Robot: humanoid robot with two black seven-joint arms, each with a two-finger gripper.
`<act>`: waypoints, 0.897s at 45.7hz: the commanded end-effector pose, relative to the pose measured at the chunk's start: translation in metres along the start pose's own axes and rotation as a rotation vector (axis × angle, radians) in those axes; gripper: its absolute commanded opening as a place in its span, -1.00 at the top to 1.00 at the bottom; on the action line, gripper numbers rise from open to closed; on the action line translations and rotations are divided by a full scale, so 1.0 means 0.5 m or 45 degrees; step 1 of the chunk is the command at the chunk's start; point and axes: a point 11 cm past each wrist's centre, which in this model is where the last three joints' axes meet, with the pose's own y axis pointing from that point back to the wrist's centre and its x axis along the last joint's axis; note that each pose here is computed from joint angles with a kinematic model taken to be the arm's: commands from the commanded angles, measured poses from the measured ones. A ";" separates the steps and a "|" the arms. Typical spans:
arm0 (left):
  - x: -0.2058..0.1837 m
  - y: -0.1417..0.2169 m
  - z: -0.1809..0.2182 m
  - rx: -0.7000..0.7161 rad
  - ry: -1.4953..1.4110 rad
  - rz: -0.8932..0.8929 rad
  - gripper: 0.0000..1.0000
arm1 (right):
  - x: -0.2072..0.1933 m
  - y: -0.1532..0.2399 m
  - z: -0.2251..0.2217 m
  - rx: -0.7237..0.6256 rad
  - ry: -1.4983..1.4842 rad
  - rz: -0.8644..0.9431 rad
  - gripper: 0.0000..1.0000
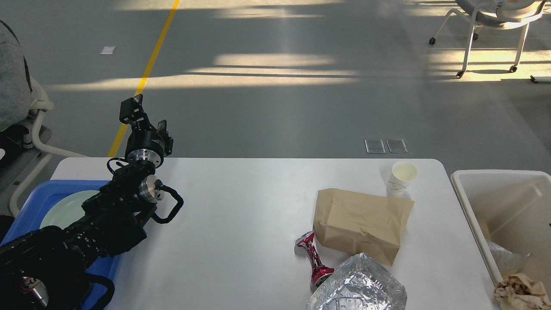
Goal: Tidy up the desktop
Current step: 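Raise the right gripper up away from the white bin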
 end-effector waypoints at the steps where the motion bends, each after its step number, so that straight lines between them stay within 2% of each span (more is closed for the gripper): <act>1: 0.000 0.000 0.000 0.001 0.000 -0.001 -0.93 | -0.009 0.005 -0.048 0.124 -0.021 -0.025 -1.00; 11: 0.000 0.000 0.000 -0.001 0.000 -0.001 -0.93 | -0.019 0.067 -0.210 0.460 -0.018 -0.046 -1.00; 15: 0.000 0.000 0.000 0.001 0.000 -0.001 -0.93 | -0.045 0.080 -0.282 0.548 0.030 -0.080 -1.00; 26: 0.000 0.000 0.000 0.001 -0.001 0.001 -0.93 | -0.130 0.079 -0.397 0.630 0.162 -0.191 -1.00; 33: 0.000 0.000 0.000 -0.001 0.000 -0.001 -0.93 | -0.204 0.108 -0.490 0.707 0.276 -0.266 -0.97; 41: 0.000 0.000 0.000 0.001 0.000 -0.001 -0.93 | -0.242 0.128 -0.581 0.719 0.384 -0.070 -0.96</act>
